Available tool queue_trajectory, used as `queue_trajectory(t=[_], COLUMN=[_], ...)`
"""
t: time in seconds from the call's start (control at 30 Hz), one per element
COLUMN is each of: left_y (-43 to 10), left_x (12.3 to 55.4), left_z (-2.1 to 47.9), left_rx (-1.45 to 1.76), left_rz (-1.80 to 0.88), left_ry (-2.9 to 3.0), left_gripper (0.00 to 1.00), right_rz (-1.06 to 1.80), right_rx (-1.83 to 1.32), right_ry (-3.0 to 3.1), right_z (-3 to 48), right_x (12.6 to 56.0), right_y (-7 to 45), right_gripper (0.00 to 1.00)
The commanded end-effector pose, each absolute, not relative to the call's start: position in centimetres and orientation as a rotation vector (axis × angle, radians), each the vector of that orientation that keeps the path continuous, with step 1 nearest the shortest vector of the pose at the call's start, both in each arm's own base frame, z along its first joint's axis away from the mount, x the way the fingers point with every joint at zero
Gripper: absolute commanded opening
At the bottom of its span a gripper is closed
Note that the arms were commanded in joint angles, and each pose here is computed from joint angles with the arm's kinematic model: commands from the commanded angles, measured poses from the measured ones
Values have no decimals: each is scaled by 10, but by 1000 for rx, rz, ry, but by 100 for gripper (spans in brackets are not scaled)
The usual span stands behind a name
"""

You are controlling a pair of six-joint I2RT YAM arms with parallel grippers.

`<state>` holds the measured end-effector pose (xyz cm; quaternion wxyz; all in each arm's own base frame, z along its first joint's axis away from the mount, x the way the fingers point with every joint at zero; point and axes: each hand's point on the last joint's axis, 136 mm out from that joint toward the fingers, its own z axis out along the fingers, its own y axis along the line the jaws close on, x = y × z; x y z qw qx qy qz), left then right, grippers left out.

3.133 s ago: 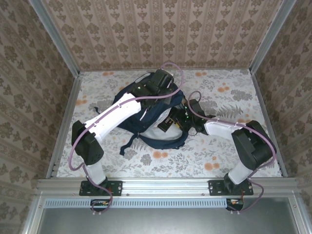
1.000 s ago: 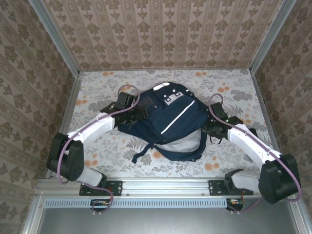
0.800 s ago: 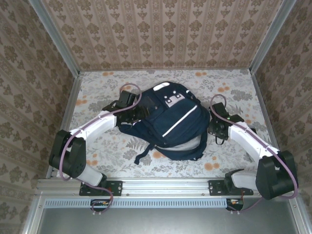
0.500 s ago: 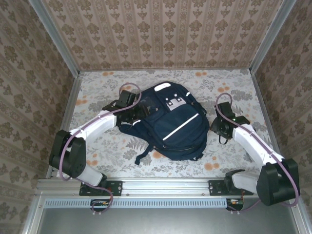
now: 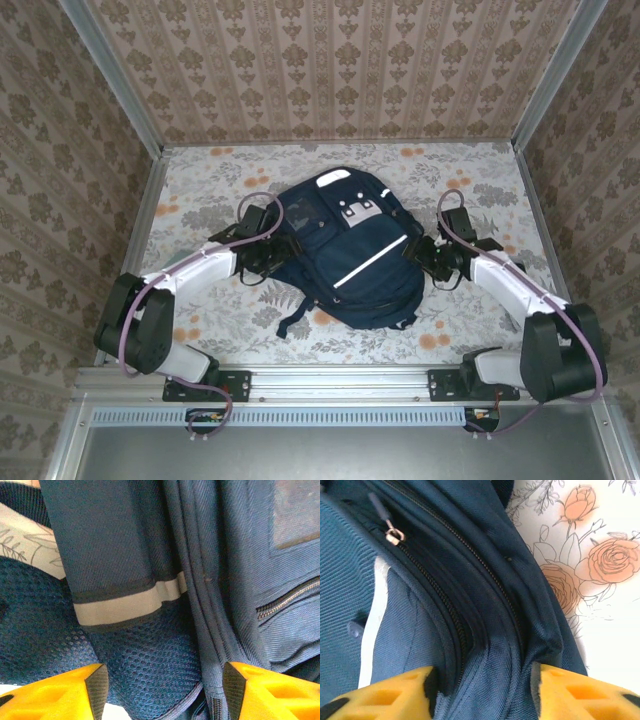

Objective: Pack books, pencil case, and school supplies into a backpack

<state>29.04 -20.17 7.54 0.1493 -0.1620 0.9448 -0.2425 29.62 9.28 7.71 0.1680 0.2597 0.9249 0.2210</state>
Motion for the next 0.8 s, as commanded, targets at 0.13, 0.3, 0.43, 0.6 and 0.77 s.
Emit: queue_trajectory(t=[0.13,0.3,0.43,0.6,0.77], left_y=[-205,-207,-212,-202,-196], left_x=[285,284,283,273,262], left_z=[75,67,65,62,72], left_rx=[-537,-615,-660,-762,-752], left_rz=[-738,-793,-845,-795,-727], left_ry=[2697,2673,2658,2640,2639], left_gripper=[62,58,54,52,53], right_rz=[763,748,699,524,437], right_rx=[583,516,488,470,463], right_ry=[2595,2534,2537,2529,2547], right_z=[82,92,101,121,126], right_x=[354,400,415,397,358], right_y=[120,120,117,94,81], right_gripper=[47,47,47,50,52])
